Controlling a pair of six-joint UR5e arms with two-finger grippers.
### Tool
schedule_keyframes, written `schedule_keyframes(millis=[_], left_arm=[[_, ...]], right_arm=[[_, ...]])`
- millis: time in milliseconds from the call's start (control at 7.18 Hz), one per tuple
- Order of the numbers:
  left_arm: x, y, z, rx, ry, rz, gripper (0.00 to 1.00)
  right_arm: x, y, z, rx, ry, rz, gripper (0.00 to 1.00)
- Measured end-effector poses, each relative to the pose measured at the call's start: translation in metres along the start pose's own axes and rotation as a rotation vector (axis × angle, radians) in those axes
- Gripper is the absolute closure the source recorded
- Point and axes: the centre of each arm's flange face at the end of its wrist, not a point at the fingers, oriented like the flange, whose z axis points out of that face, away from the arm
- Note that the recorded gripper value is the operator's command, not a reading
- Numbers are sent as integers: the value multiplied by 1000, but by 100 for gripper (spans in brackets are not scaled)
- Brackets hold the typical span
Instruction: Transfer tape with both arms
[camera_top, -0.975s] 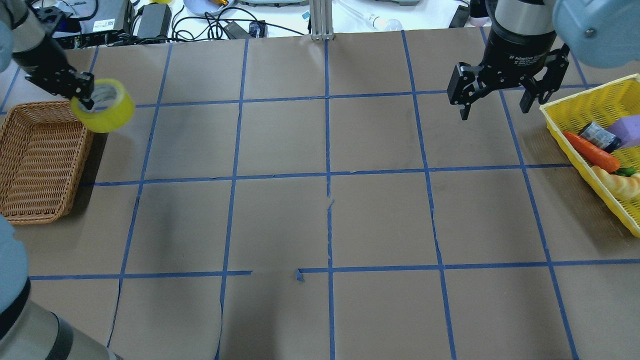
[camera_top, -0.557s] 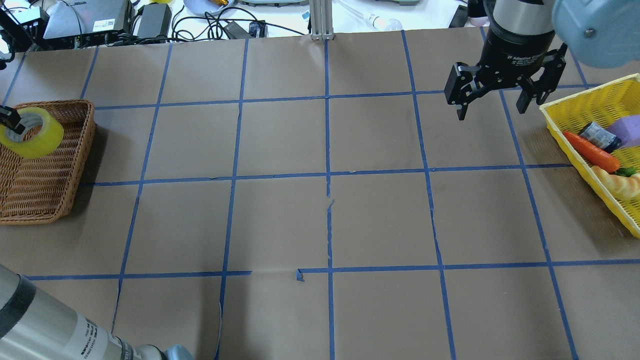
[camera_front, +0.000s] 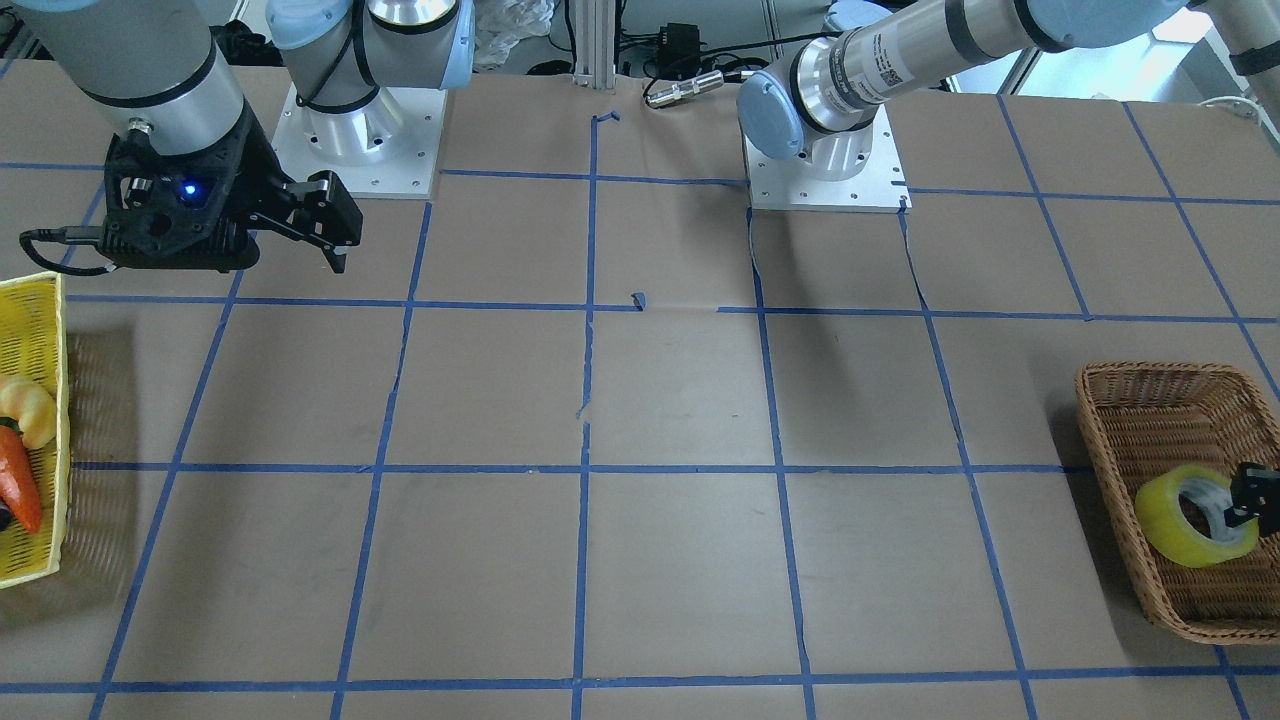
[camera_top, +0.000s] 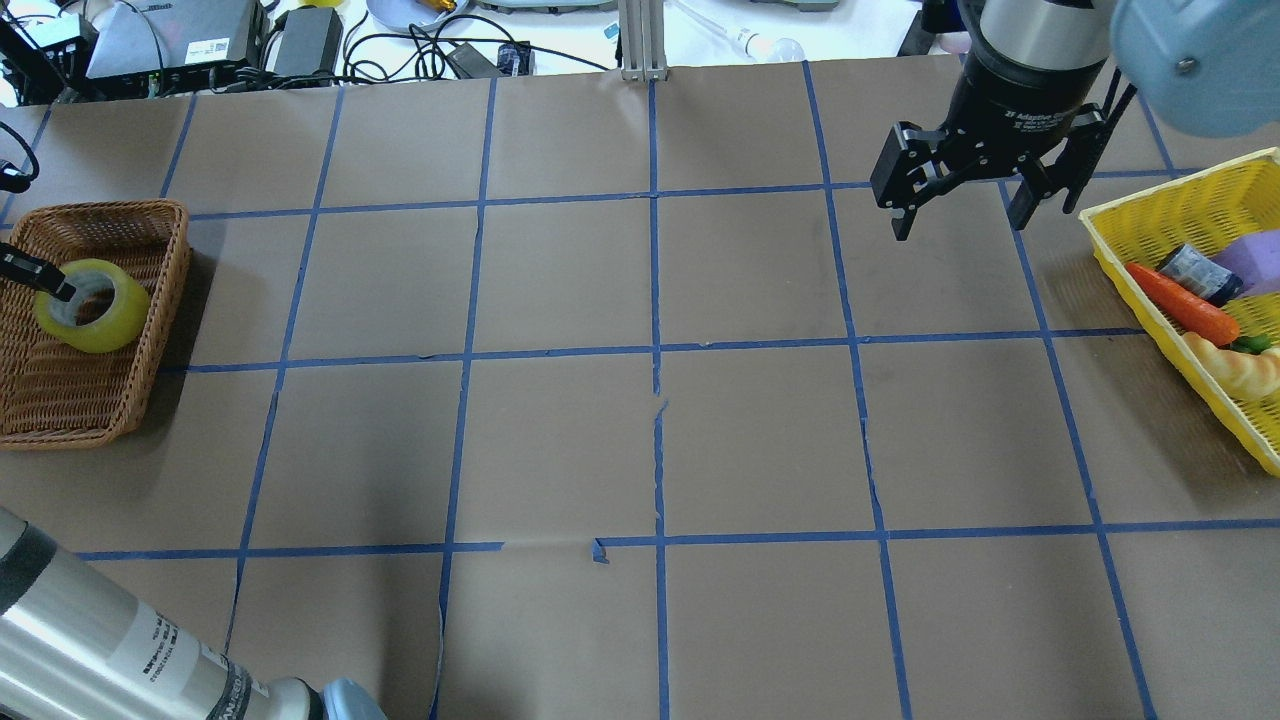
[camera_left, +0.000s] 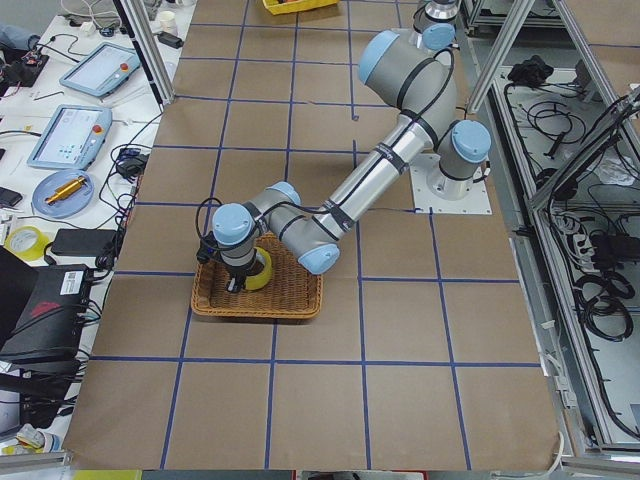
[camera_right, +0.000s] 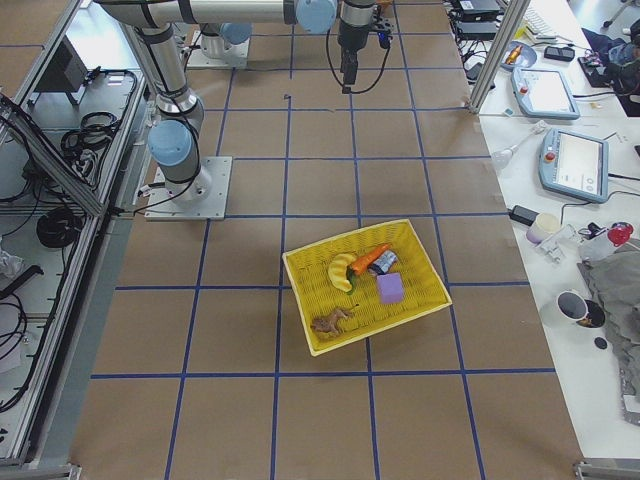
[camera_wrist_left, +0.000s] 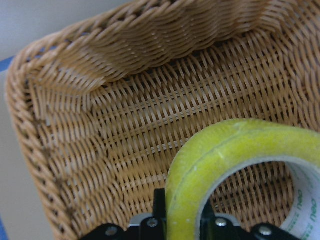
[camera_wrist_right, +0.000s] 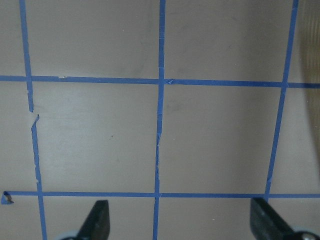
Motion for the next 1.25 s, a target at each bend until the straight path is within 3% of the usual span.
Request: schedule_keyframes(millis=[279, 418, 836, 1254], left_arm=[[21, -15, -31, 27, 28, -74, 0], [64, -45, -68, 22, 36, -98, 0], [264, -117, -190, -23, 20, -228, 0], [484, -119, -258, -18, 29, -357, 0]], right_arm=[[1, 1, -2, 3, 5, -24, 0], [1, 1, -1, 2, 7, -26, 0], [1, 2, -1, 0, 11, -25, 0], [1, 2, -1, 1, 12, -24, 0]])
